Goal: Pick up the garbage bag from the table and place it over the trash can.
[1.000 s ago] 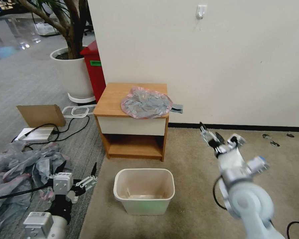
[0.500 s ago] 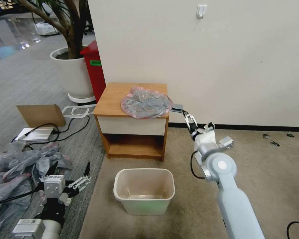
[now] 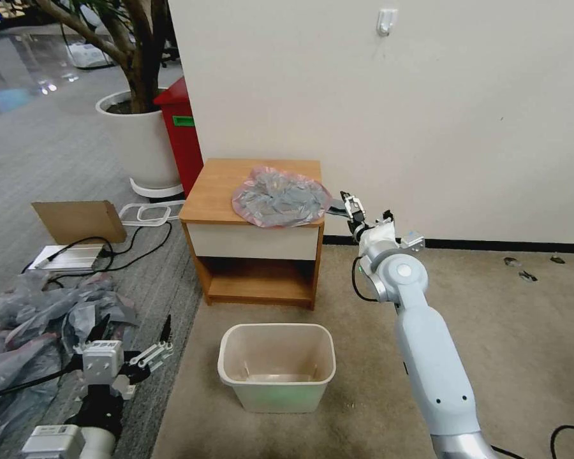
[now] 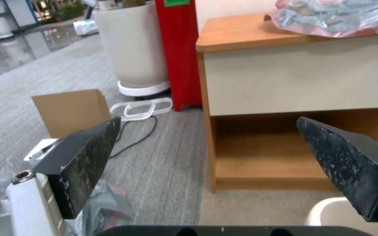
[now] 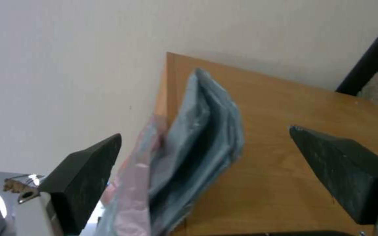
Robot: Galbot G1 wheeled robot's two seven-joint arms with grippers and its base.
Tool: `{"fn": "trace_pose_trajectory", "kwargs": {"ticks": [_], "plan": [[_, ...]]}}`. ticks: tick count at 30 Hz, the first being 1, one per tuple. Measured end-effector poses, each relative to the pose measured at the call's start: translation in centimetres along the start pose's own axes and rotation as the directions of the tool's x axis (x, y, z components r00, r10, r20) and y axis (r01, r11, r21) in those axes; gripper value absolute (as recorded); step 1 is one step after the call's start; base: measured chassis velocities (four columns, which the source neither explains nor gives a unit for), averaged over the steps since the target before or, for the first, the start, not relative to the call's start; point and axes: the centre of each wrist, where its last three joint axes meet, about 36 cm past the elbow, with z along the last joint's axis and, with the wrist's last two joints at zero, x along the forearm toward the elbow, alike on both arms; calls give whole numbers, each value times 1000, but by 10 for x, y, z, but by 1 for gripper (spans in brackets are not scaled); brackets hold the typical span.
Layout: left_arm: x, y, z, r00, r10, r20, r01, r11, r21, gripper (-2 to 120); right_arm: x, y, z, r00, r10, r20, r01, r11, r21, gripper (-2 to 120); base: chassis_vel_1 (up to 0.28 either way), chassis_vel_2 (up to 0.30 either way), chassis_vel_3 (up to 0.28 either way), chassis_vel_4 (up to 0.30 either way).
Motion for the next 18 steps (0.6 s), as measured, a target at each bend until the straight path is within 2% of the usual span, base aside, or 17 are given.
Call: {"fn": "trace_pose_trajectory", "kwargs": {"ticks": [2,4,6,8,10,18], "plan": [[0,0,0,1000,0,0,0,1000,0,100,-1,-1,0,1000,2,0,-2,1000,-1,96,0,0,0,0],[0,0,0,1000,0,0,0,1000,1,100,-3,-2,2,1000,7,1,-7,1000,-6,88,0,0,0,0],[0,0,0,1000,0,0,0,1000,2,100,-3,-2,2,1000,5,2,-5,1000,-6,86,0,0,0,0],[0,0,0,1000,0,-1,0,1000,3,100,-3,-1,2,1000,0,5,0,1000,-7,74,0,0,0,0],[0,0,0,1000,1,-2,-1,1000,4,100,-4,-1,2,1000,-1,6,1,1000,-6,72,0,0,0,0],[0,-1,0,1000,2,-6,-2,1000,8,100,-4,4,2,1000,-13,14,13,1000,-6,39,0,0,0,0]]}}
